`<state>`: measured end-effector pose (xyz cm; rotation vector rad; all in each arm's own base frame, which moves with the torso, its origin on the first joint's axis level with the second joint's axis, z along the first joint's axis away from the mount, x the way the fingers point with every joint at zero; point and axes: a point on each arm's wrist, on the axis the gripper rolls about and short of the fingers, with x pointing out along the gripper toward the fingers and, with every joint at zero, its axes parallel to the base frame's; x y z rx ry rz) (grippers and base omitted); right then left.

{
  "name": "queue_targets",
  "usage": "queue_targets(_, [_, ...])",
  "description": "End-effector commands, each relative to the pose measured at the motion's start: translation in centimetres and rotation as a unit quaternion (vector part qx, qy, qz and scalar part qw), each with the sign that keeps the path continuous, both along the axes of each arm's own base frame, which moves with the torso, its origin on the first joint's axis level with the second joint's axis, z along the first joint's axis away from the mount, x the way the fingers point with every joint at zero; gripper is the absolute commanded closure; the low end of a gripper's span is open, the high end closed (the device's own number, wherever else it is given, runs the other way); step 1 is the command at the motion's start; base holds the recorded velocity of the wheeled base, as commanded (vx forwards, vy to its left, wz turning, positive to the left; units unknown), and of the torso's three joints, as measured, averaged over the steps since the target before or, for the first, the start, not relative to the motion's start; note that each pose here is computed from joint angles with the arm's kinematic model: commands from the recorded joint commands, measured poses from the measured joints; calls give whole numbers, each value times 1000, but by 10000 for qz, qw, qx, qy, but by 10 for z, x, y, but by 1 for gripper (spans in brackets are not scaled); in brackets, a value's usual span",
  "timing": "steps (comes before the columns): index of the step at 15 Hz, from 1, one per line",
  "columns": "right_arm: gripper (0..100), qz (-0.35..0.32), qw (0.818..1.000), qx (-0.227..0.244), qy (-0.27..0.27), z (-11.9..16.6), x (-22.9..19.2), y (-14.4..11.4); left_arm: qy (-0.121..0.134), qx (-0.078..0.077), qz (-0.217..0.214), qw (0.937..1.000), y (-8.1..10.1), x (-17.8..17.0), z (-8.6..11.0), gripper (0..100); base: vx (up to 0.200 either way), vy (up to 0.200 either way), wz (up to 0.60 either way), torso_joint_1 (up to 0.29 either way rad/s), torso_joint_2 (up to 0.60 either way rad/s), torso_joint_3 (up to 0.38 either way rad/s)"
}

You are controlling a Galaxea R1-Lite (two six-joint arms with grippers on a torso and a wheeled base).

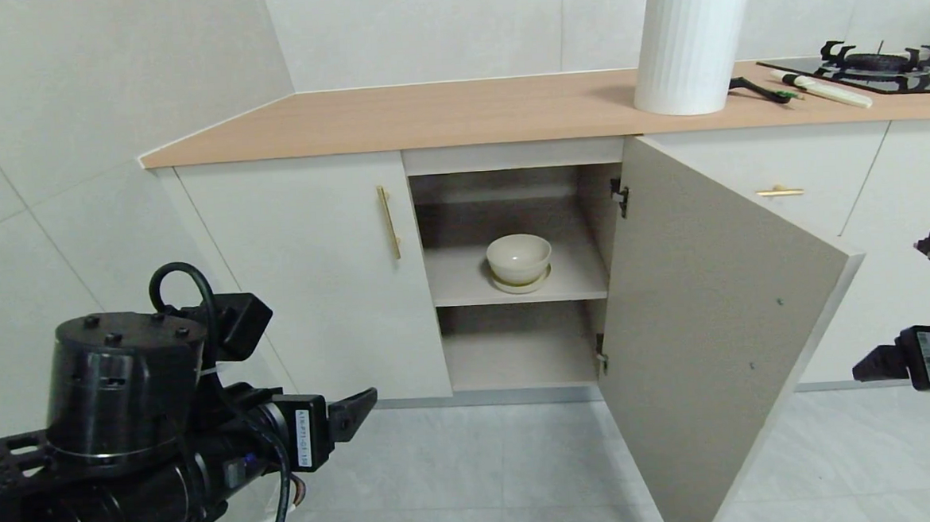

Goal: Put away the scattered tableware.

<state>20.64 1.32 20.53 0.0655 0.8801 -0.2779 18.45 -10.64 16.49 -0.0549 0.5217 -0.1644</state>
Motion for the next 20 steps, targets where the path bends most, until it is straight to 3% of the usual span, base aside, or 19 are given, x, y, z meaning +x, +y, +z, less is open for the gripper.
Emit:
queue_targets(1, [0, -412, 9991, 115, -2, -21, 32, -10, -3, -5, 6, 10000, 0, 0, 0, 0, 0, 0, 0, 0, 0, 0])
queue_targets(5, [0, -789, 9954, 471, -274, -42, 62, -8, -10, -9, 6, 10000, 0, 0, 0, 0, 0, 0, 0, 0, 0, 0])
queue_targets(9, [0, -343, 9948, 921, -254, -45, 63, 6, -35, -32, 17, 10000, 0, 1, 2, 0, 0, 0, 0, 0, 0, 0])
queue_targets(12, [0, 567, 9883, 1353, -422, -43, 68, 42, -47, -47, 29, 10000, 0, 2, 3, 0, 0, 0, 0, 0, 0, 0])
queue_targets(13, [0, 567, 9883, 1353, -422, -43, 68, 42, -47, -47, 29, 10000, 0, 2, 3, 0, 0, 0, 0, 0, 0, 0])
queue_targets(14, [0, 1361, 9760, 1615, -535, -43, 77, 73, -53, -51, 29, 10000, 0, 2, 3, 0, 0, 0, 0, 0, 0, 0])
queue_targets(15, [0, 1679, 9707, 1648, -487, -48, 85, 92, -53, -51, 29, 10000, 0, 2, 3, 0, 0, 0, 0, 0, 0, 0])
queue_targets(18, [0, 2010, 9661, 1621, -74, -79, 103, 129, -41, -36, 25, 10000, 0, 2, 3, 0, 0, 0, 0, 0, 0, 0])
queue_targets(20, [0, 2018, 9619, 1821, -289, -95, 113, 146, -9, -16, 25, 10000, -1, 3, 1, 0, 0, 0, 0, 0, 0, 0])
